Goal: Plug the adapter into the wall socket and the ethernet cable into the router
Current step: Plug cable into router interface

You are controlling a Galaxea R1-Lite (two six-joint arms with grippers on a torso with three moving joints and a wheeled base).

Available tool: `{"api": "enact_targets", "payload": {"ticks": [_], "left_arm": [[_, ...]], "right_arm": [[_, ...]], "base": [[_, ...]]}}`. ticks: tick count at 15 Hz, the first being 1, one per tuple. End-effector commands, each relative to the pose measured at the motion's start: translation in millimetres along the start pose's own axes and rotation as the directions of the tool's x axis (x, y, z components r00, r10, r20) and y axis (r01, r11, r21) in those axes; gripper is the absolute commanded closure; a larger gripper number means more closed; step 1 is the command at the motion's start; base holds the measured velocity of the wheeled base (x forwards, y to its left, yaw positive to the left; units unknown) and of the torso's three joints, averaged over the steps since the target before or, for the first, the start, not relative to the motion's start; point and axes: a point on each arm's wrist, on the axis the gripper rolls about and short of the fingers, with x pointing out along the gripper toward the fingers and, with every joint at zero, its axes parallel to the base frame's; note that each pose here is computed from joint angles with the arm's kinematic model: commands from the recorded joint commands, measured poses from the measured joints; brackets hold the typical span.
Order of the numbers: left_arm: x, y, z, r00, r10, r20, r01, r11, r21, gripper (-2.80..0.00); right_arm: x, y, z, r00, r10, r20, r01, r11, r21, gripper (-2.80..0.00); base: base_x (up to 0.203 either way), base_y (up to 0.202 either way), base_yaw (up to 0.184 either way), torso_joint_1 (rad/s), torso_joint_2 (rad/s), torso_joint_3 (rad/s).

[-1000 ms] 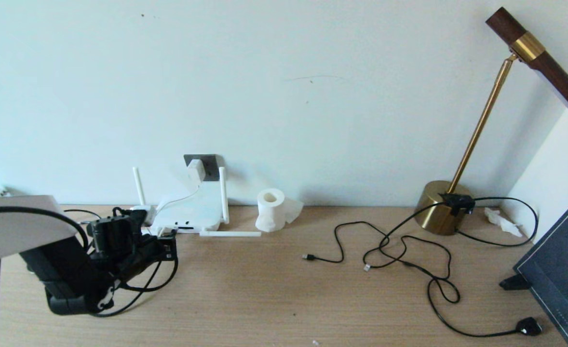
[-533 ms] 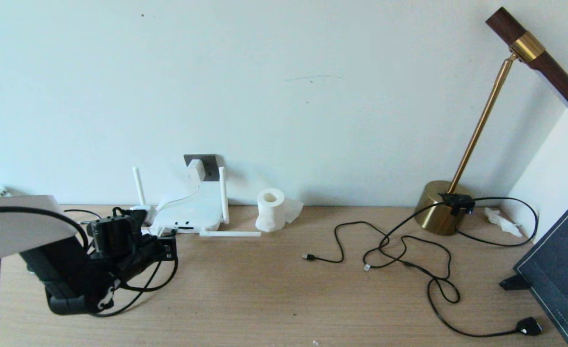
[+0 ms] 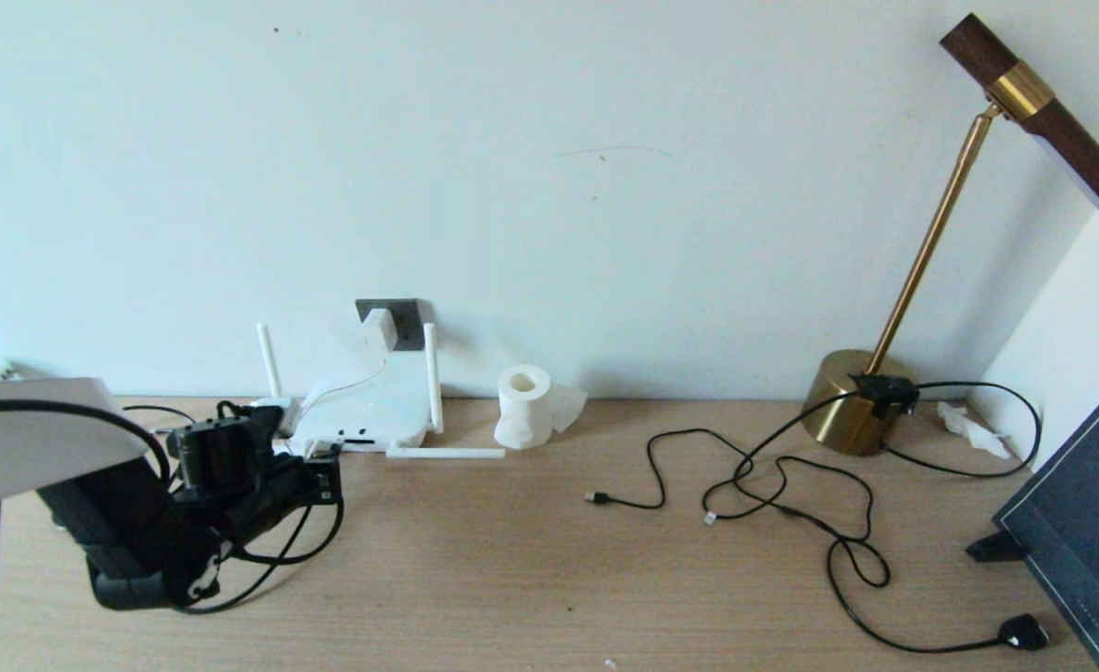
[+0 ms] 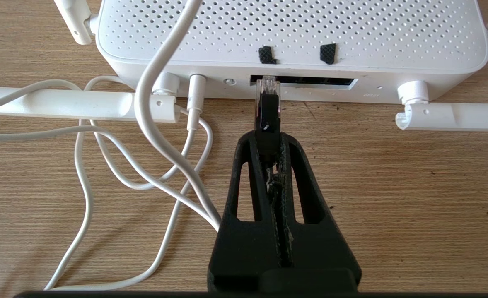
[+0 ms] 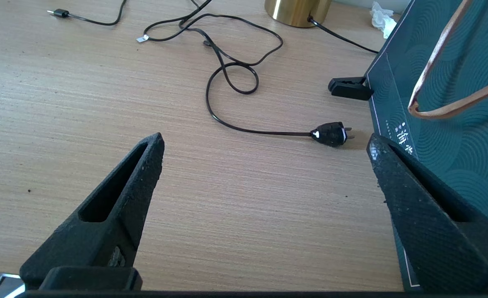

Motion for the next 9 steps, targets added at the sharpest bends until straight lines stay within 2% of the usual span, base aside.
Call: {"api": "enact_targets", "payload": {"ticks": [1, 9], "left_arm": [[0.2, 0.2, -0.4, 1.000, 0.000, 0.003, 0.000, 1.000, 0.000, 0.00], [-0.3, 2.3, -0.5, 1.000, 0.006, 0.003, -0.006, 1.000, -0.002, 0.00]], "right_arm": [[0.1, 0.0, -0.1, 1.000, 0.001, -0.003, -0.001, 1.000, -0.001, -2.80], [0.1, 0.0, -0.2, 1.000, 0.001, -0.002, -0.001, 1.000, -0.002, -2.80]], "base": [[0.000, 0.000, 0.000, 0.000, 0.00, 0.000], [0.000, 0.000, 0.000, 0.000, 0.00, 0.000]]}}
